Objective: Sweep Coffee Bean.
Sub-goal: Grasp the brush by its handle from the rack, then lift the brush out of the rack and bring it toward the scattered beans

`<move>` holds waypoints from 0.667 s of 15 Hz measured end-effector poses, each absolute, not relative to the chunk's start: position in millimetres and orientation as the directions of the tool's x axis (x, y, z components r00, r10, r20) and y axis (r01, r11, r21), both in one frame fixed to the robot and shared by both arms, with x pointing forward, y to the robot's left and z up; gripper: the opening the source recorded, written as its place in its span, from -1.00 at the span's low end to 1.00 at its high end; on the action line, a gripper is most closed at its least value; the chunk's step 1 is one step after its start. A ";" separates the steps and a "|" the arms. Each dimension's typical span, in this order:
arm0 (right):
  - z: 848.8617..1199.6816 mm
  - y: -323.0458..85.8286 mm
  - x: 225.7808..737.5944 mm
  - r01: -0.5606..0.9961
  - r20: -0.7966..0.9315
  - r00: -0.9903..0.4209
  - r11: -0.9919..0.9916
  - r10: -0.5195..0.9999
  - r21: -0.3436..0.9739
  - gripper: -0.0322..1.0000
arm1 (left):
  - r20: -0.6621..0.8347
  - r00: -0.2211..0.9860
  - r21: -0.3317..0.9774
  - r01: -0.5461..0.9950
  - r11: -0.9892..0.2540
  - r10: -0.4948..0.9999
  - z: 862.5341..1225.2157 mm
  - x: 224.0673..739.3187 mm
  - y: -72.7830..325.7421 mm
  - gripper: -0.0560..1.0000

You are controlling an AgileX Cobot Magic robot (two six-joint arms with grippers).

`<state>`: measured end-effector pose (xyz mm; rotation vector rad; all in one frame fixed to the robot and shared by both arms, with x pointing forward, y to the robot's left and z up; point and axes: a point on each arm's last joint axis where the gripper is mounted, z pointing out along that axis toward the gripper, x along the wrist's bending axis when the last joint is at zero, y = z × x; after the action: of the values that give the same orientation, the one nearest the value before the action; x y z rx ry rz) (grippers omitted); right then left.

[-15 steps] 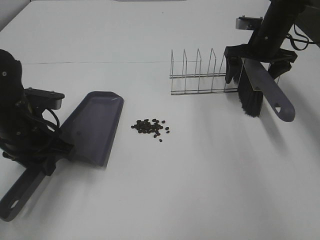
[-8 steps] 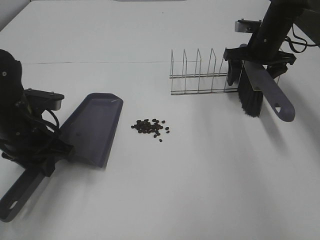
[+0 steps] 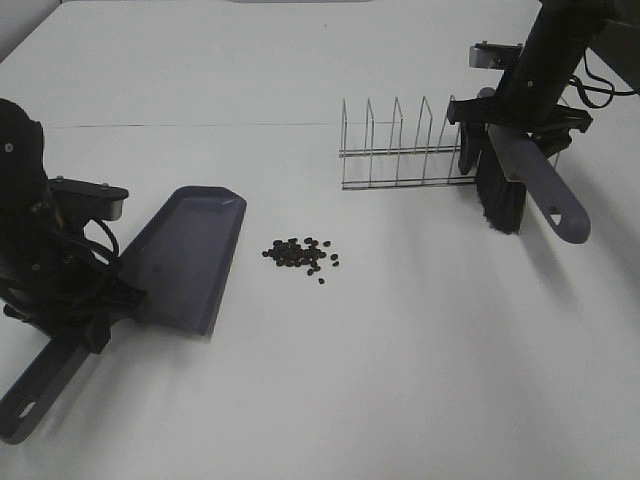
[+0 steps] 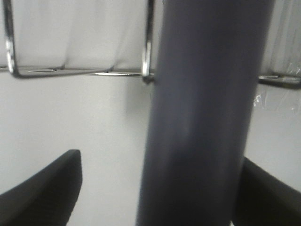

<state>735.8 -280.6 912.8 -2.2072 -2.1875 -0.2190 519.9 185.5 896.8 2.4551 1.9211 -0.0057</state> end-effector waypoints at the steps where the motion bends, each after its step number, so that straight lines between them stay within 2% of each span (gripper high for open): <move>1: 911.3 -280.6 735.1 0.997 0.118 0.005 -0.014 0.993 0.075 0.39 | -0.018 0.241 0.017 0.971 -0.240 0.970 896.8 519.9 185.5 -0.31; 3: 909.5 -280.6 734.0 0.998 0.118 0.006 -0.014 0.993 0.067 0.24 | -0.018 0.241 0.017 0.971 -0.240 0.970 896.8 519.9 185.5 -0.31; 7: 908.8 -284.2 733.5 0.998 0.094 0.004 -0.010 0.996 0.063 -0.39 | -0.018 0.241 0.017 0.971 -0.240 0.970 896.8 519.9 185.5 -0.31; 10: 908.7 -287.0 733.5 0.998 0.090 0.006 -0.011 0.996 0.063 -0.39 | -0.018 0.241 0.017 0.971 -0.240 0.970 896.8 519.9 185.5 -0.31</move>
<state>733.5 -287.0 908.7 -2.2143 -2.1953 -0.1693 519.9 185.5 896.8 2.4551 1.9211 -0.0057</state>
